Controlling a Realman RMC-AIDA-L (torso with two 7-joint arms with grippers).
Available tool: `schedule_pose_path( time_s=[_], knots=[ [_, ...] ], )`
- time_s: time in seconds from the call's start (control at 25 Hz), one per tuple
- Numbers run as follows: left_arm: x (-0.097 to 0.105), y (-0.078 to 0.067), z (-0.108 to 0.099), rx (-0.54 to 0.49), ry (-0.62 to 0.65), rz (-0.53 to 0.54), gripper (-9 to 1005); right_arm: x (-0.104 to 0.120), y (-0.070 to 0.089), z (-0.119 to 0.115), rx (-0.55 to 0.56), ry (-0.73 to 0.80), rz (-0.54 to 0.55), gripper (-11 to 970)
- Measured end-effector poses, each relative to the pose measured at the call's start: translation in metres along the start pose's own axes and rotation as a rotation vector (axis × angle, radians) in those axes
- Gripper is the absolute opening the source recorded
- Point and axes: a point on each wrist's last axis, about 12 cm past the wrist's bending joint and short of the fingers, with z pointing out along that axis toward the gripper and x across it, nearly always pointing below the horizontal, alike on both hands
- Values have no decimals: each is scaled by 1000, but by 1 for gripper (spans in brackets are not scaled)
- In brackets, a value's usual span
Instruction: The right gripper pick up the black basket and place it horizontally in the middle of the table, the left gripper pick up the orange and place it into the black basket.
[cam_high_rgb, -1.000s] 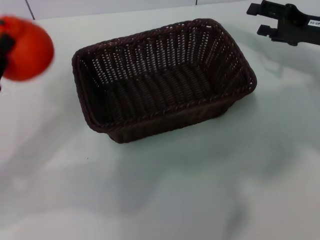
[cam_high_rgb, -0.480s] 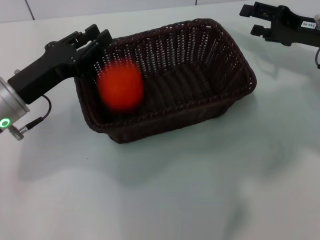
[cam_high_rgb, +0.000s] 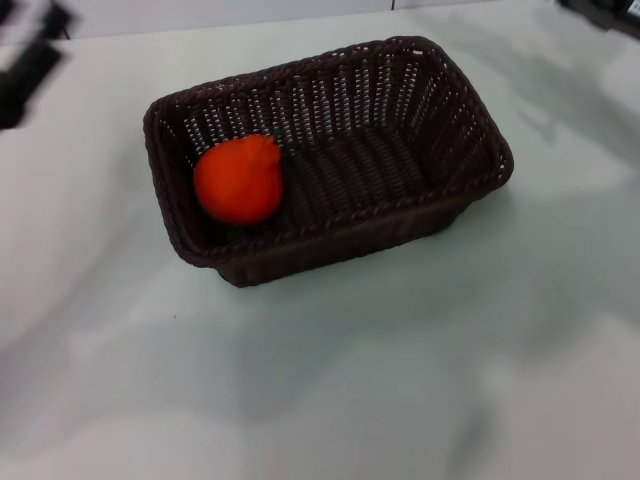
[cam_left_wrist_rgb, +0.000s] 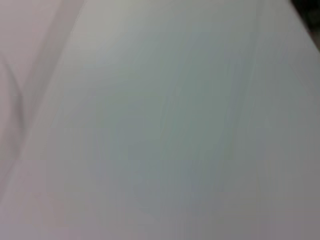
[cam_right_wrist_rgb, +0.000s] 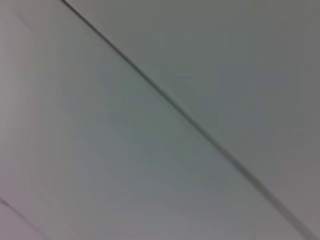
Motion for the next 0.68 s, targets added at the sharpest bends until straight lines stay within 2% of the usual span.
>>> schedule_pose_path(
  time_s=[0.04, 0.16, 0.28, 0.36, 0.52, 0.68],
  knots=[
    [-3, -1, -10, -40, -69, 32, 723, 0, 0, -1, 7, 37, -41, 879],
    [-7, -3, -43, -201, -239, 117, 820, -2, -2, -6, 8, 200, -218, 879],
    [-8, -3, -67, -328, -312, 132, 917, -8, -2, -11, -46, 381, -387, 879],
    [-8, -6, -80, -376, -339, 130, 917, -12, -1, -14, -103, 471, -479, 879],
    [-8, -12, -95, -393, -361, 139, 917, -16, 2, -14, -160, 524, -518, 879],
    [-9, -15, -99, -392, -374, 139, 917, -14, 3, -12, -176, 539, -523, 879]
  ],
)
